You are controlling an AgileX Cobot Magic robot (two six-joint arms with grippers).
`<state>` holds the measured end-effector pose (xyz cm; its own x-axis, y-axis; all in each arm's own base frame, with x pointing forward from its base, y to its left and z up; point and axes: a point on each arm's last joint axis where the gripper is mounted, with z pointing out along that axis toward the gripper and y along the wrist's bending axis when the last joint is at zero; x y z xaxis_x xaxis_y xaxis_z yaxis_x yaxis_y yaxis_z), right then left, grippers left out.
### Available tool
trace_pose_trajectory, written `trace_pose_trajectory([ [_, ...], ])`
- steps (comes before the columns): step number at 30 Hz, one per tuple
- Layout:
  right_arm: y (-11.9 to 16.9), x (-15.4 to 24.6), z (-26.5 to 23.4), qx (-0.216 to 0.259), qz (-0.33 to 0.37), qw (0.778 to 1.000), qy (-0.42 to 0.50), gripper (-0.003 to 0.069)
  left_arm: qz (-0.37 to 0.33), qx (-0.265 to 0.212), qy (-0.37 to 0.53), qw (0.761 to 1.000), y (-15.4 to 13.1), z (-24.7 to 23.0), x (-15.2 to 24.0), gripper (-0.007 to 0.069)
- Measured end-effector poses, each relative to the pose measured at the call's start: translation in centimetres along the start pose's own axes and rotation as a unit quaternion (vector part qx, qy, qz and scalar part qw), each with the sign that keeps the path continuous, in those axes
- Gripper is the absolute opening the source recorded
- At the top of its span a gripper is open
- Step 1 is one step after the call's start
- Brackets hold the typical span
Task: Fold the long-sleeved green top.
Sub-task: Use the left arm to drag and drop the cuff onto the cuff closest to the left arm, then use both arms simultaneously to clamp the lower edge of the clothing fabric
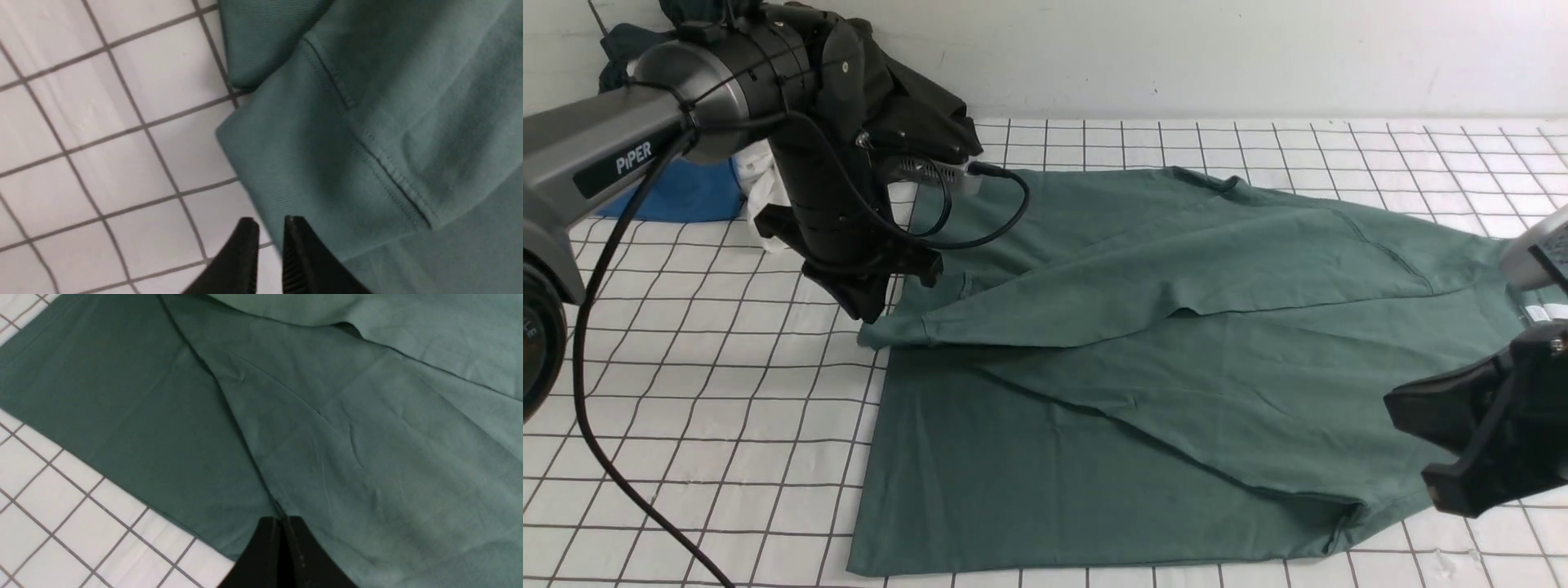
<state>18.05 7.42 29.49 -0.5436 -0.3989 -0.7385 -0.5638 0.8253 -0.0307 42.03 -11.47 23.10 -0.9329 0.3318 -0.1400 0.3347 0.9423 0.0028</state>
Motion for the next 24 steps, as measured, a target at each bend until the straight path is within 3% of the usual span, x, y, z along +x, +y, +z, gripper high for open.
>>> trace_pose_trajectory([
  [2,0.0,0.0,0.0,-0.001,0.002,1.000,-0.001,-0.0010,0.002,-0.004,-0.001,1.000,0.1,-0.1,0.0,0.0137],
  [5,0.1,-0.1,0.0,-0.004,0.004,1.000,-0.003,-0.0010,0.004,-0.004,-0.004,1.000,-0.1,-0.5,0.2,0.0297],
  [6,0.1,-0.1,0.0,-0.004,0.004,1.000,-0.003,-0.0010,0.004,-0.004,-0.005,1.000,-0.1,-0.6,0.2,0.0305],
  [7,0.1,-0.1,0.0,-0.004,0.000,1.000,-0.004,-0.0010,0.007,0.004,-0.005,1.000,-0.8,-0.9,0.6,0.0358],
  [10,0.1,-0.1,0.0,-0.004,-0.010,1.000,-0.004,-0.0010,0.029,0.016,0.000,0.999,-2.3,-1.8,2.1,0.0407],
  [12,0.1,-0.1,0.0,-0.004,-0.021,1.000,-0.004,-0.0010,0.102,0.029,0.017,0.994,-5.7,-2.3,4.7,0.0421],
  [14,0.1,-0.1,0.0,-0.004,-0.026,1.000,-0.004,-0.0010,0.189,0.037,0.040,0.980,-8.3,-2.3,7.6,0.0424],
  [17,0.1,-0.1,0.0,-0.004,-0.030,1.000,-0.004,-0.0010,0.331,0.038,0.071,0.940,-10.8,-0.1,11.6,0.0424],
  [18,0.1,-0.1,0.0,-0.004,-0.030,1.000,-0.004,-0.0010,0.339,0.037,0.069,0.937,-10.9,0.0,11.7,0.0424],
  [19,0.1,-0.1,0.0,-0.005,-0.033,0.999,-0.004,-0.0010,0.402,0.028,0.084,0.911,-11.1,1.5,13.3,0.0424],
  [21,0.1,-0.1,0.0,-0.006,-0.033,0.999,-0.005,-0.0010,0.450,0.021,0.099,0.887,-10.9,3.1,14.6,0.0424],
  [24,0.2,-0.1,0.0,-0.010,-0.032,0.999,-0.008,-0.0010,0.483,0.012,0.101,0.870,-10.3,5.0,15.7,0.0423],
])
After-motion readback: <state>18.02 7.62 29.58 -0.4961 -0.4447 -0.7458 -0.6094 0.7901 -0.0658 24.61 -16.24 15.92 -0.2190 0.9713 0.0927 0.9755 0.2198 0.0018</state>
